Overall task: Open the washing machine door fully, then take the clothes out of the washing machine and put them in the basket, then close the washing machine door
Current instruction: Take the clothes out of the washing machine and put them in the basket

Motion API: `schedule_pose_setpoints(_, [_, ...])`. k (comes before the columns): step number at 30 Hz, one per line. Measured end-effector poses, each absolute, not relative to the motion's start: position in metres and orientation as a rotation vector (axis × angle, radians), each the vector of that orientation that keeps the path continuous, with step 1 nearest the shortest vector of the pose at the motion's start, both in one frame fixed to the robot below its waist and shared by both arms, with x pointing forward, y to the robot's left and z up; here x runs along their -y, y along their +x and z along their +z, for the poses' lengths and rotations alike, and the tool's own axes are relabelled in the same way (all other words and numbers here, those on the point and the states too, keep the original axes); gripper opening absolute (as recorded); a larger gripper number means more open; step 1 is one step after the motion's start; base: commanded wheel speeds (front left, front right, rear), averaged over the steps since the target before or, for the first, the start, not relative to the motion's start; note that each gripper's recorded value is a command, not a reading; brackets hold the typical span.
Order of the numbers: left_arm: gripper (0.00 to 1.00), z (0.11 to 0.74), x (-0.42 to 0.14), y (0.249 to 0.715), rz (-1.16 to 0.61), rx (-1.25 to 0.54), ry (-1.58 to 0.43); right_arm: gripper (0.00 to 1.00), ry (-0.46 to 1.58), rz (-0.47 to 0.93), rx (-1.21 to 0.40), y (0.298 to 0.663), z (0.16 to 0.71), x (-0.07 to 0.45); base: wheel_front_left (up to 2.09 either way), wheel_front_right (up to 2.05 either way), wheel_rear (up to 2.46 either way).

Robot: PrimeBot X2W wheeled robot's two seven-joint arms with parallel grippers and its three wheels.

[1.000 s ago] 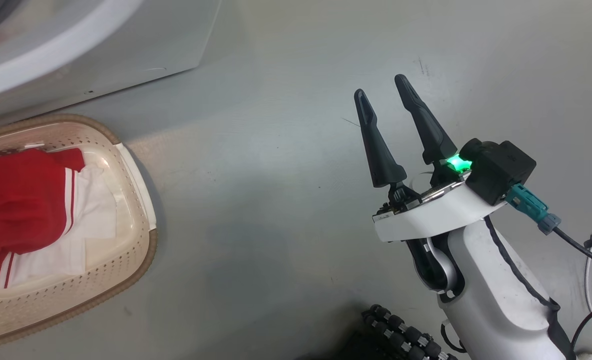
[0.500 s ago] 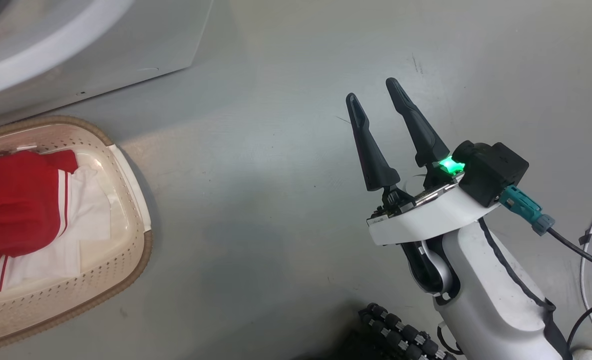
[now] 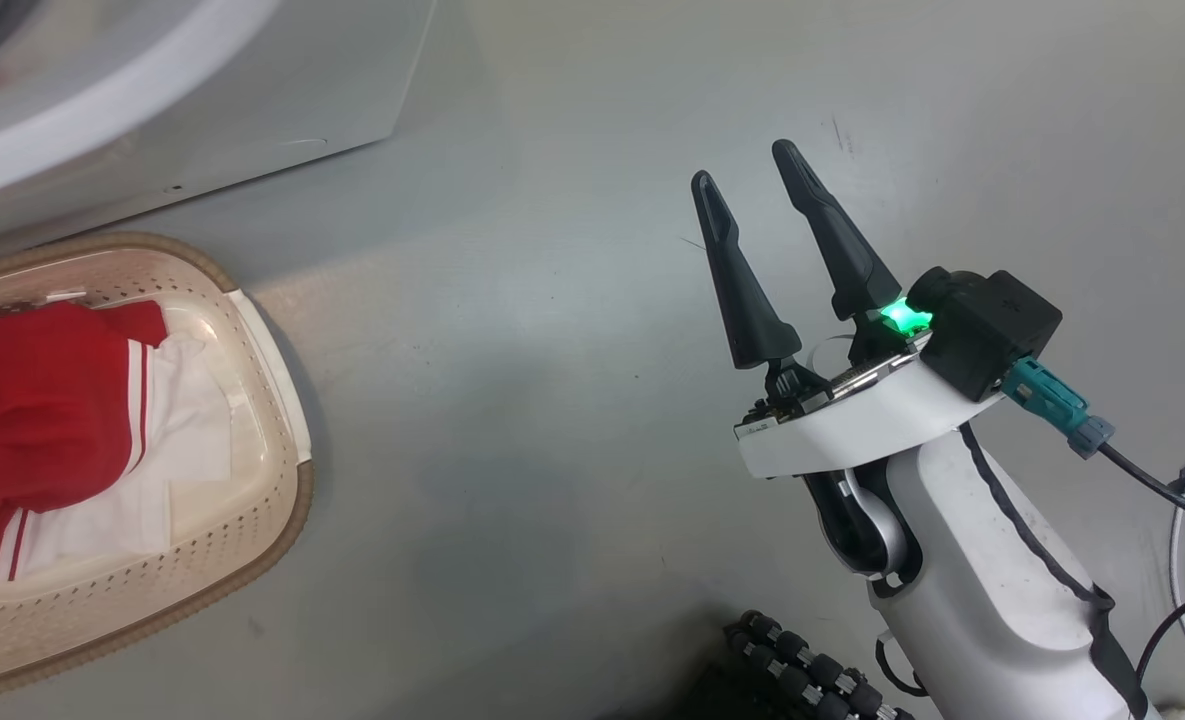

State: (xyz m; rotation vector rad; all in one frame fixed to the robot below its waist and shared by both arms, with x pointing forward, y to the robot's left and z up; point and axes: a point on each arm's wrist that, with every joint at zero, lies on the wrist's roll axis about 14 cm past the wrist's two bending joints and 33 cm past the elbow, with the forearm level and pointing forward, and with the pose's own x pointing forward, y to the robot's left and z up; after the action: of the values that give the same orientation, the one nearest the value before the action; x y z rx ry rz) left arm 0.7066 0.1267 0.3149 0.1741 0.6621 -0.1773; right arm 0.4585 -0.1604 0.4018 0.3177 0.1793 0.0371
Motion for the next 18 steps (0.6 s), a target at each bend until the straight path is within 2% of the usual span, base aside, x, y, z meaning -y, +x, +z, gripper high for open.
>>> schedule_pose_setpoints(12, [0.0, 0.383, -0.093, 0.713, -0.234, -0.388, 0.047, 1.0, 0.306, 0.056, -0.147, 0.461, 0.415, 0.156, 0.0, 0.0, 0.0])
schedule_pose_setpoints(18, [0.0, 0.403, -0.086, 0.695, -0.24, -0.275, -0.028, 1.0, 0.285, 0.068, -0.121, 0.462, 0.425, 0.155, 0.0, 0.0, 0.0])
